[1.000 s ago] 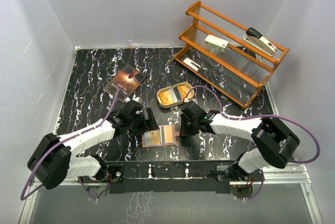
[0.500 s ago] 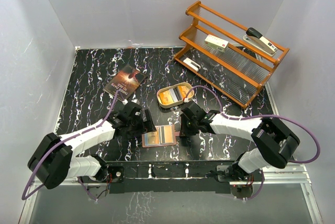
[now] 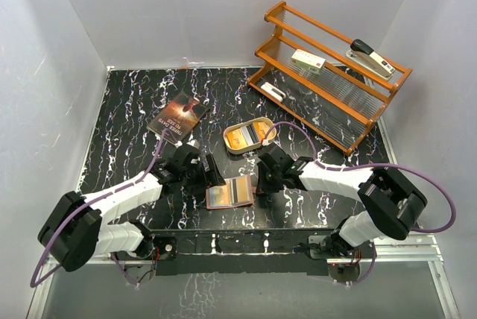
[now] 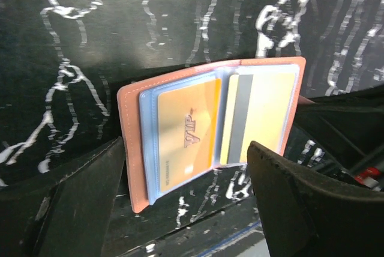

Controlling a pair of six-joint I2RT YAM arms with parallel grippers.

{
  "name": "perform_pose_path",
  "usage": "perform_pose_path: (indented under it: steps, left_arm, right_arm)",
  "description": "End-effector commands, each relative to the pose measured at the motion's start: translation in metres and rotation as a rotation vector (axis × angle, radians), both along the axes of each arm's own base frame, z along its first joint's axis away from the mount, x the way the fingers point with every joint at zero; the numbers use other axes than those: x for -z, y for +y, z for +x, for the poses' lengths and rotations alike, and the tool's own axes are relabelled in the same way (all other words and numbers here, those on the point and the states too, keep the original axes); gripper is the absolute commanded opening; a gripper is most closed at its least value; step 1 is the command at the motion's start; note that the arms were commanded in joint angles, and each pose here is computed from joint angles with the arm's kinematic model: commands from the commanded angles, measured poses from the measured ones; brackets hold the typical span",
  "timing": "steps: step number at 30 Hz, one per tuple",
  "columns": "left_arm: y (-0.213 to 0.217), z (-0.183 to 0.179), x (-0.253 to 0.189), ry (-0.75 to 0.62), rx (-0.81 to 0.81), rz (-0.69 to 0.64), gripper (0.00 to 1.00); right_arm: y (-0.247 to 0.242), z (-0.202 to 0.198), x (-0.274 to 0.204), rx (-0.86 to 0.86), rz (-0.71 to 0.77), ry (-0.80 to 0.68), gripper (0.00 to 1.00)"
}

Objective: Put the credit cards into the card holder
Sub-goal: Close the card holder at the center of the board.

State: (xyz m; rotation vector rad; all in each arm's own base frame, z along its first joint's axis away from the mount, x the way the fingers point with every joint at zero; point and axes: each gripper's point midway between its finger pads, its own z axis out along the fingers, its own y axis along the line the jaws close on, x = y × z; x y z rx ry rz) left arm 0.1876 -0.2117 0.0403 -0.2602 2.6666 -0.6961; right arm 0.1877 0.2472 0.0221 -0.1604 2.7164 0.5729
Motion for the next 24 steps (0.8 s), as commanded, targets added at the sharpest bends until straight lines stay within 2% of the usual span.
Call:
perform_pose_path:
  steps: [1, 12, 14, 19, 24]
  left_arm:
    - [-0.03, 0.0, -0.033, -0.031, 0.03, -0.204, 0.79]
    - [-0.069, 0.001, -0.078, -0.048, 0.095, -0.476, 0.68]
    - [-0.075, 0.0, -0.08, -0.042, 0.11, -0.509, 0.63]
    - [-0.079, -0.002, -0.07, -0.022, 0.125, -0.512, 0.5]
    - [-0.073, -0.001, -0.047, -0.001, 0.126, -0.431, 0.4]
  right_arm:
    - [0.002, 0.002, 0.002, -0.015, -0.004, -0.023, 0.05]
    - [0.008, 0.005, -0.001, -0.024, 0.012, -0.03, 0.05]
    - [0.012, 0.005, -0.001, -0.032, 0.02, -0.03, 0.05]
    - [0.028, 0.006, -0.007, -0.071, 0.036, -0.042, 0.04]
    - [0.032, 0.011, -0.013, -0.089, 0.03, -0.064, 0.08]
